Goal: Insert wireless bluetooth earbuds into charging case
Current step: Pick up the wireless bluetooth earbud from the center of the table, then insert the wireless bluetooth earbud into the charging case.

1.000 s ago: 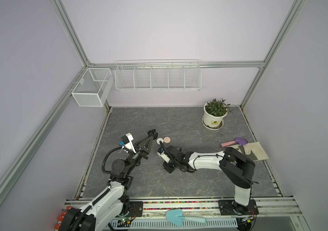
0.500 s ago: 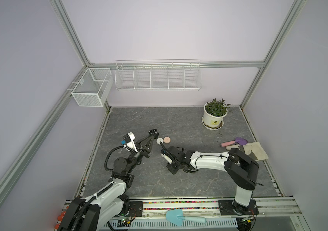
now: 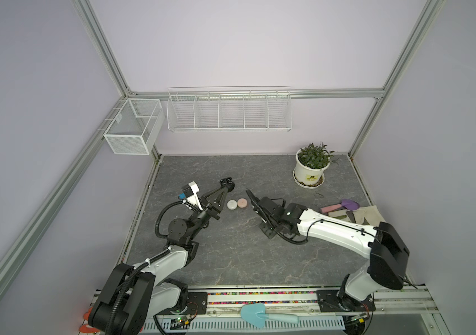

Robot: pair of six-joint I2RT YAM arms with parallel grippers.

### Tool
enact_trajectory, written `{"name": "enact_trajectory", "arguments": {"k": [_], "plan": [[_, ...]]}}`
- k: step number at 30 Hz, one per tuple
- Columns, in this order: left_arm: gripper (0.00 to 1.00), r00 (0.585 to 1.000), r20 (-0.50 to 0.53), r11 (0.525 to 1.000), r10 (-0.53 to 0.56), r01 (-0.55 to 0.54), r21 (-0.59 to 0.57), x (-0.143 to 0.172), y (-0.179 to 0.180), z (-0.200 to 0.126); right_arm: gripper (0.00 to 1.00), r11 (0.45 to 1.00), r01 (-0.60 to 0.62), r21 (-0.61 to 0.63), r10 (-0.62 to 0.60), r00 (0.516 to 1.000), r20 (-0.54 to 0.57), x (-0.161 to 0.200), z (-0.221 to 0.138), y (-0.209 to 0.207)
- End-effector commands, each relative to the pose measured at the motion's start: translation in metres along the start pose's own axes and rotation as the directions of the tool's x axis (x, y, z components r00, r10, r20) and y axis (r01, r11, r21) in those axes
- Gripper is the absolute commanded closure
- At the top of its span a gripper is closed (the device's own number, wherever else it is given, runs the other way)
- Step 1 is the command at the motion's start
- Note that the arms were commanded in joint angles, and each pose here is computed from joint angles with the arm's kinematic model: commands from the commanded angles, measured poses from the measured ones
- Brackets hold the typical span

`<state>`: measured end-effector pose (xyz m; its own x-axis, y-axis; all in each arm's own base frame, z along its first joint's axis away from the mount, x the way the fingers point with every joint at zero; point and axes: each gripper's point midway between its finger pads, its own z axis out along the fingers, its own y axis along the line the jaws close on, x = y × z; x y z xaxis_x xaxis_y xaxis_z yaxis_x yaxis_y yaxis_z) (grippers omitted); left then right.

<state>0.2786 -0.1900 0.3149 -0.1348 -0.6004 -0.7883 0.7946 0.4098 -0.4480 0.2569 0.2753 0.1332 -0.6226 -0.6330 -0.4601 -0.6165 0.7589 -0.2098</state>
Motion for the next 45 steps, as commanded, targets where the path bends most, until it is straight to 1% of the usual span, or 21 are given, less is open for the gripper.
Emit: {"name": "enact_trajectory", "arguments": {"k": [1,3,5,8,10,13,17,18,20,23,25,27,30,32,33,35,37,39,42,44,45], "plan": [[1.0,0.999,0.036,0.998,0.008,-0.011,0.07,-0.016,-0.015,0.008,0.85,0.999,-0.001,0.036,-0.001,0.998,0.057,-0.009,-0.028,-0.02],[1.0,0.999,0.039,0.997,-0.002,-0.001,0.075,-0.018,-0.016,0.009,0.85,1.0,-0.026,0.004,0.025,0.99,0.138,-0.023,-0.043,-0.024],[1.0,0.999,0.041,0.997,-0.012,0.009,0.079,-0.02,-0.017,0.01,0.85,0.998,-0.048,-0.031,0.054,0.972,0.229,-0.038,-0.057,-0.027],[1.0,0.999,0.04,0.996,-0.028,0.025,0.09,-0.021,-0.019,0.012,0.86,0.995,-0.061,-0.084,0.09,0.912,0.4,-0.066,-0.083,-0.033],[1.0,0.998,0.04,0.995,-0.039,0.035,0.095,-0.023,-0.02,0.013,0.87,0.993,-0.041,-0.109,0.092,0.848,0.522,-0.087,-0.104,-0.036],[1.0,0.998,0.037,0.993,-0.052,0.048,0.111,-0.025,-0.024,0.015,0.87,0.992,0.008,-0.13,0.078,0.761,0.644,-0.114,-0.13,-0.038],[1.0,0.997,0.031,0.989,-0.07,0.065,0.131,-0.027,-0.028,0.016,0.94,0.989,0.088,-0.115,0.028,0.668,0.744,-0.144,-0.152,-0.035],[1.0,0.997,0.031,0.989,-0.073,0.068,0.134,-0.027,-0.029,0.017,0.94,0.986,0.105,-0.126,0.028,0.645,0.763,-0.149,-0.155,-0.035],[1.0,0.996,0.032,0.988,-0.079,0.074,0.138,-0.029,-0.03,0.017,0.94,0.973,0.154,-0.17,0.049,0.585,0.81,-0.161,-0.164,-0.034],[1.0,0.995,0.032,0.986,-0.095,0.089,0.143,-0.031,-0.031,0.018,0.94,0.957,0.221,-0.186,0.055,0.493,0.868,-0.174,-0.176,-0.034],[1.0,0.994,0.032,0.984,-0.103,0.098,0.149,-0.032,-0.032,0.019,0.93,0.948,0.265,-0.177,0.041,0.451,0.892,-0.179,-0.182,-0.033],[1.0,0.994,0.031,0.983,-0.105,0.099,0.154,-0.033,-0.034,0.02,0.93,0.938,0.302,-0.167,0.027,0.42,0.907,-0.184,-0.187,-0.032],[1.0,0.993,0.034,0.982,-0.11,0.103,0.16,-0.035,-0.035,0.022,0.94,0.918,0.371,-0.144,0.006,0.348,0.937,-0.19,-0.199,-0.031],[1.0,0.993,0.032,0.979,-0.118,0.111,0.169,-0.037,-0.036,0.024,0.94,0.895,0.431,-0.117,-0.007,0.276,0.961,-0.192,-0.209,-0.03],[1.0,0.992,0.03,0.978,-0.12,0.113,0.177,-0.038,-0.038,0.025,0.94,0.891,0.439,-0.114,-0.002,0.256,0.967,-0.193,-0.212,-0.031],[1.0,0.991,0.028,0.974,-0.129,0.122,0.189,-0.041,-0.04,0.028,0.94,0.876,0.472,-0.1,0.006,0.195,0.981,-0.197,-0.222,-0.034],[1.0,0.991,0.026,0.971,-0.133,0.125,0.205,-0.044,-0.044,0.03,0.94,0.866,0.491,-0.095,0.016,0.162,0.987,-0.202,-0.23,-0.037],[1.0,0.991,0.019,0.967,-0.132,0.125,0.224,-0.047,-0.048,0.033,0.94,0.843,0.53,-0.09,0.028,0.124,0.992,-0.205,-0.239,-0.039],[1.0,0.993,0.012,0.961,-0.119,0.112,0.251,-0.05,-0.054,0.037,0.94,0.809,0.585,-0.051,0.048,0.02,0.999,-0.207,-0.257,-0.04],[1.0,0.995,-0.004,0.954,-0.103,0.1,0.283,-0.053,-0.06,0.043,0.94,0.795,0.607,-0.015,0.071,-0.07,0.995,-0.207,-0.27,-0.044],[1.0,0.995,-0.015,0.949,-0.101,0.101,0.299,-0.054,-0.063,0.046,0.94,0.79,0.613,-0.004,0.082,-0.099,0.992,-0.207,-0.274,-0.045]]}}
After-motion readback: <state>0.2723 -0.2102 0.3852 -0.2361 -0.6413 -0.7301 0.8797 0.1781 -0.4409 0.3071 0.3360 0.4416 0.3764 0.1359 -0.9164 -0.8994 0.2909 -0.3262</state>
